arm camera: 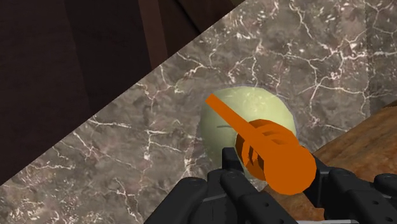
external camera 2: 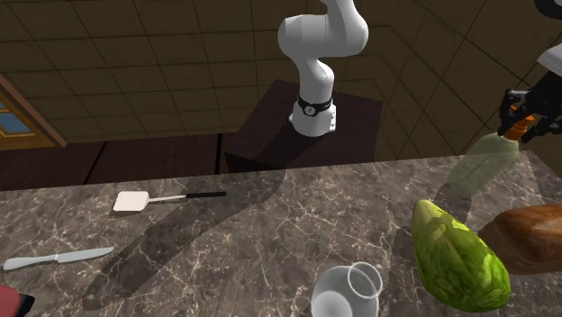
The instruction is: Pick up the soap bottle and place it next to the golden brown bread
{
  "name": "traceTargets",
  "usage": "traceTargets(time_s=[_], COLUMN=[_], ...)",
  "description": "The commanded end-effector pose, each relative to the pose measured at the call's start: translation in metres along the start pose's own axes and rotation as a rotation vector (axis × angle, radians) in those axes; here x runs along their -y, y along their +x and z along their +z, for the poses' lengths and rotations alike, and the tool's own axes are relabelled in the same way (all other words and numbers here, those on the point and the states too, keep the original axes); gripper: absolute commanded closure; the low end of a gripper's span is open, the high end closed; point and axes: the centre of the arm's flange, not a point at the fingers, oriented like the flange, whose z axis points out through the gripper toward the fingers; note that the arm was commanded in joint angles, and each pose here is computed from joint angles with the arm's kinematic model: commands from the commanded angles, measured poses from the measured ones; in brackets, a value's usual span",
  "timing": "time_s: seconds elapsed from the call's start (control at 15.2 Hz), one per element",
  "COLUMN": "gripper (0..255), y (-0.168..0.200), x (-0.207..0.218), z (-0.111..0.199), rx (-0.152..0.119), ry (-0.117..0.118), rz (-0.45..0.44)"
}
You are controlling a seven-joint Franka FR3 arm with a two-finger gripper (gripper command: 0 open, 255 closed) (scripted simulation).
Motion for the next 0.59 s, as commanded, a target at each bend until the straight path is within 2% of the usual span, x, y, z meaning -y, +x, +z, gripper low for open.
traceTargets(time_s=[0.0, 0.4, 0.46, 0.53], gripper=[255, 255, 0, 0], y=[0.0, 0.0, 0.0, 0.0], x=[-0.0006, -0.0006, -0.0006, -0.0006], z=[0.0035, 0.0035, 0.0035, 0.0036], rx=[0.0, 0.0, 0.0, 0.0], ry=[0.001, 0.001, 0.001, 0.001], rz=[0.0, 0.0, 0.0, 0.0])
